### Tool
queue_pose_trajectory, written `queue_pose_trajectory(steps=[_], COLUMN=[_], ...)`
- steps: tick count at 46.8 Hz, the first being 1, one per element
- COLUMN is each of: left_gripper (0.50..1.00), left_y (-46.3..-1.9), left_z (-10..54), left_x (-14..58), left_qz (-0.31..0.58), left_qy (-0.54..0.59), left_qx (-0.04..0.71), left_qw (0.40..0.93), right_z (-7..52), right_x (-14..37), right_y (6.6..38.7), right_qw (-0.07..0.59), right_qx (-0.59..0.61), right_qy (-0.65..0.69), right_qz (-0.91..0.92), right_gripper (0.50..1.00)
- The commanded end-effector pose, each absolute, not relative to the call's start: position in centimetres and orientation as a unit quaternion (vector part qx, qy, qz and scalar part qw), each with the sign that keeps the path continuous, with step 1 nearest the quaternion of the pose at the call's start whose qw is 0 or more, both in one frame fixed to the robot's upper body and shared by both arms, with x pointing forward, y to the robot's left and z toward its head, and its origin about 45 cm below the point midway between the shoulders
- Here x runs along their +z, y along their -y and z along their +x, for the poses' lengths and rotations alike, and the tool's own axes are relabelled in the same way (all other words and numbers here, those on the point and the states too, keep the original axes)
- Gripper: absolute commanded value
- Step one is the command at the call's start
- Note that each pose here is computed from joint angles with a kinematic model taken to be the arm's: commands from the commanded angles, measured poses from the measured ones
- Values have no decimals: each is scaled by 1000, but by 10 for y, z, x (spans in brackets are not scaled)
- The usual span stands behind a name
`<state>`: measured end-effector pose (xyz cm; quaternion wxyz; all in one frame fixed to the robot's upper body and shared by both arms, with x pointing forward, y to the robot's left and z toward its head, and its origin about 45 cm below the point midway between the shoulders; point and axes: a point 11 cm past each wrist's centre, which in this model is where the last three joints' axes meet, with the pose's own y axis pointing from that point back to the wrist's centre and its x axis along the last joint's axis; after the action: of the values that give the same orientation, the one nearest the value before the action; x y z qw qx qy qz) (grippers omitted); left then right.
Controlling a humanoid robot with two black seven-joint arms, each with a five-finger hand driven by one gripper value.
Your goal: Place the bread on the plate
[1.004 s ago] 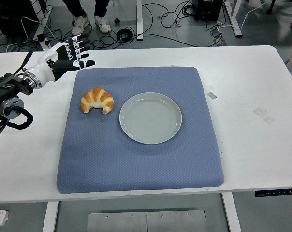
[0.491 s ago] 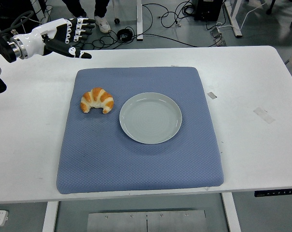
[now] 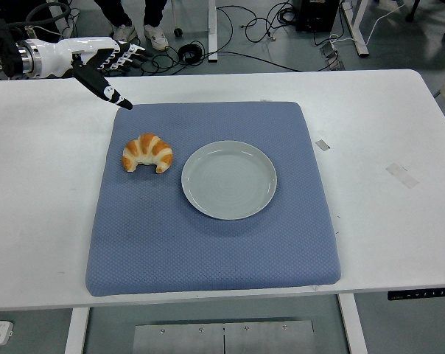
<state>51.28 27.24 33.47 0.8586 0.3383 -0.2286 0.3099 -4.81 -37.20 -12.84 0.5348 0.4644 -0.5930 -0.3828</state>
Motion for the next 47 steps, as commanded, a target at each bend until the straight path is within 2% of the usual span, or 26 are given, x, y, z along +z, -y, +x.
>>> queue_pose_trajectory(steps=[1,21,36,47], left_gripper=[966,955,948,936], left_y=[-268,-263,-270,-249], left_z=[513,496,491,488], left_x=[333,268,247,231], left_qz=[352,395,394,374], left_qy=[235,210,206,203], left_qx=[298,259,277,279], left_qw=[856,856,852,861], right_z=[-48,-48,-49,-50], right_x=[-128,-128,-128,-128], right_y=[372,372,373,373], right_qw=[535,535,536,536], right_qx=[-383,-383,-383,-383], right_qy=[593,593,593,592], right_qz=[464,464,464,463], right_gripper=[1000,1000,1000,1000])
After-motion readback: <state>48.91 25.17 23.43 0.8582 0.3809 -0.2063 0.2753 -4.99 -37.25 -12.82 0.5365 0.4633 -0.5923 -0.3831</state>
